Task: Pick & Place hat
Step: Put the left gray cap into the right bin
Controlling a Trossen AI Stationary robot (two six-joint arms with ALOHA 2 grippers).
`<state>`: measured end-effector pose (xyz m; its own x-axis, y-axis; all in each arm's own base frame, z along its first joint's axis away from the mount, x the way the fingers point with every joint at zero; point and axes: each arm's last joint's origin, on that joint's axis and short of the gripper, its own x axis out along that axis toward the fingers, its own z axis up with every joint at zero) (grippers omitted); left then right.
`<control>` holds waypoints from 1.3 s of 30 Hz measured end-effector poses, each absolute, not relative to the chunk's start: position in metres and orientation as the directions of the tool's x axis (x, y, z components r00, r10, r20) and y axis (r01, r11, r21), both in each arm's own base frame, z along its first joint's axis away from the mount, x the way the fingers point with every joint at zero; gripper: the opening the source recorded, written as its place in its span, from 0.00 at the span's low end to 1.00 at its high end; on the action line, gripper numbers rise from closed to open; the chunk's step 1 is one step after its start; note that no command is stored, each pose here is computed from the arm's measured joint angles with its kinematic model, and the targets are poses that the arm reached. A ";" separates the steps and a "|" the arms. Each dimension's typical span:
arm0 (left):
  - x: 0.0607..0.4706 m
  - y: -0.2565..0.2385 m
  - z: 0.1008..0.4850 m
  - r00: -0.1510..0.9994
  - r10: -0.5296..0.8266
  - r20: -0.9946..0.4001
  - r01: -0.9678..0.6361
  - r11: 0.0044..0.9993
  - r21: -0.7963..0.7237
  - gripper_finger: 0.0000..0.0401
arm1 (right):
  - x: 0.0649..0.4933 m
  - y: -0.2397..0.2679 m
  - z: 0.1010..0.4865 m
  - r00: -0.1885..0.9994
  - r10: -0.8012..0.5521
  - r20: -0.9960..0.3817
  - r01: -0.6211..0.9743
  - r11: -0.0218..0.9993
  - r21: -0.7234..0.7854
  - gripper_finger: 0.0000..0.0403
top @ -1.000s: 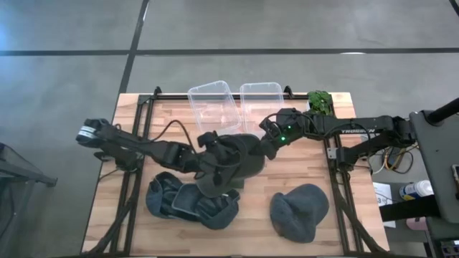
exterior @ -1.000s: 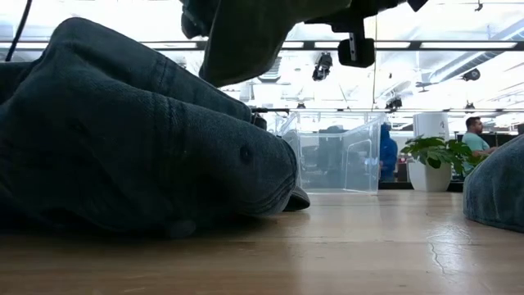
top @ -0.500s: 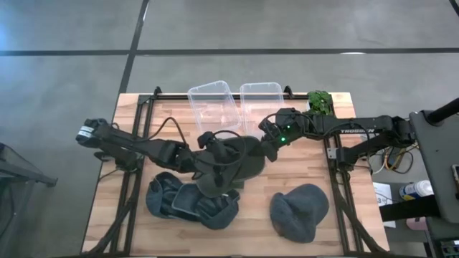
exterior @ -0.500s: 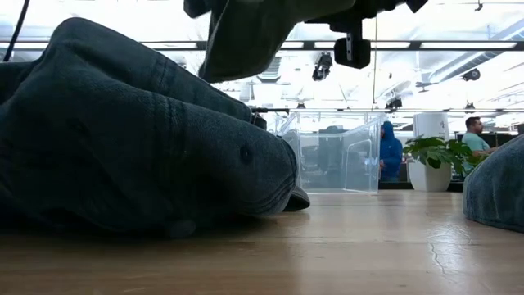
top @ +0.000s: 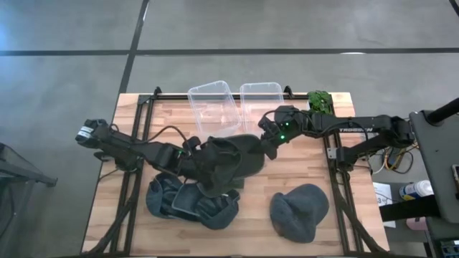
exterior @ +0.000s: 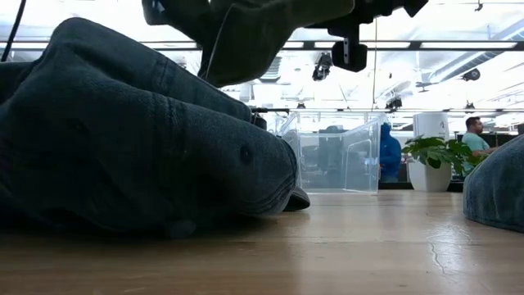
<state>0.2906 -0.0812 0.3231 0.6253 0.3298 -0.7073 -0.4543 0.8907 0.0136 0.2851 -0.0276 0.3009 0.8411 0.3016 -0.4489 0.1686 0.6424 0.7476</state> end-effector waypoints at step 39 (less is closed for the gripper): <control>0.282 -0.076 0.375 0.679 0.475 -0.560 -0.480 0.864 0.151 0.27 | 0.216 -0.039 0.333 0.803 -0.258 -0.537 0.591 0.457 0.665 0.03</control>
<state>0.2823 -0.0758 0.3754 0.6788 0.4751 -0.5599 -0.4801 0.8641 0.1513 0.2161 -0.0385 0.3330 0.8034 -0.2582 -0.5366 0.5909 0.4572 0.6647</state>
